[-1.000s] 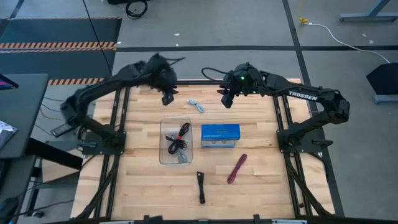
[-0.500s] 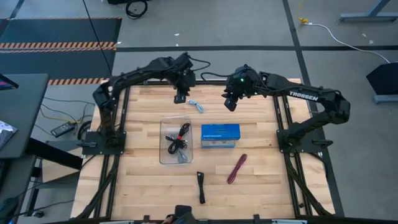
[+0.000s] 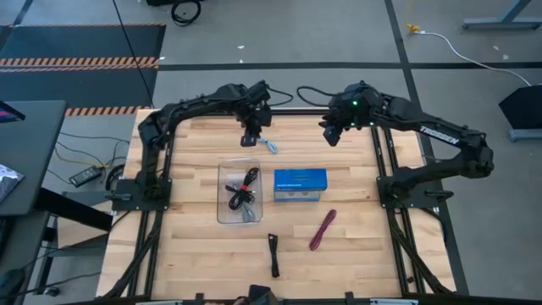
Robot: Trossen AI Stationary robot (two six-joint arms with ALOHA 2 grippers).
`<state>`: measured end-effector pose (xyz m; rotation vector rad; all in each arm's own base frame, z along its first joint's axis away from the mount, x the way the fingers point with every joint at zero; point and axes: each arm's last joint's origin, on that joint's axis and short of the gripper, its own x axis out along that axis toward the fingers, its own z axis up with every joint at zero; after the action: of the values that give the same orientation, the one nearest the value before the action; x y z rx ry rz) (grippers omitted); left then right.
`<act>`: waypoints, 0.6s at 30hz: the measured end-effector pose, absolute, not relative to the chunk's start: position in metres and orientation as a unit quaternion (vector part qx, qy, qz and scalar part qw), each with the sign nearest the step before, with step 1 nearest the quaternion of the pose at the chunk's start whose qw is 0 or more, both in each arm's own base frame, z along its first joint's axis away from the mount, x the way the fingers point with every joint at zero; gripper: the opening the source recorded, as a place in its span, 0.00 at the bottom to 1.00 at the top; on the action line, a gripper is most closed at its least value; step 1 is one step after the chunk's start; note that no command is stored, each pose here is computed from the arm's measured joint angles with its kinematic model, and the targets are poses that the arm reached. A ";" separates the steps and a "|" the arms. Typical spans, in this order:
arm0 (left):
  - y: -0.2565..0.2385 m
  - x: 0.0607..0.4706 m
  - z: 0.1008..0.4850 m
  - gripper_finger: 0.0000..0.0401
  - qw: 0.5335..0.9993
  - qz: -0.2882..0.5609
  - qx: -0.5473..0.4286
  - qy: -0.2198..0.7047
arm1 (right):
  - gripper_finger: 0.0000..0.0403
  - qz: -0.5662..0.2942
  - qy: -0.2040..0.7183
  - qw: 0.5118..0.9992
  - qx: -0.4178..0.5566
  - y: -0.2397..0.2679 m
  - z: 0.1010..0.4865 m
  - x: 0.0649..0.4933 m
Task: Pick and place USB-C Cables
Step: Put the light blue charger cable into the transparent bin
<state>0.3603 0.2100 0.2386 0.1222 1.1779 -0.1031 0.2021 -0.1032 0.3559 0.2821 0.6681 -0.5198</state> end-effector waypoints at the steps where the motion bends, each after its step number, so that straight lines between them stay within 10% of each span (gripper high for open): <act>1: 0.207 0.363 0.237 0.33 0.829 -0.053 0.060 0.554 | 0.32 -0.251 0.319 0.903 0.138 -0.102 0.358 0.200; 18: 0.193 0.384 0.205 0.33 0.813 -0.070 0.061 0.575 | 0.32 -0.210 0.345 0.906 0.125 -0.079 0.355 0.196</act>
<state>0.3842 0.1935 0.2053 0.1297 1.2278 -0.1498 0.1962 -0.0789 0.3547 0.2586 0.7133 -0.4329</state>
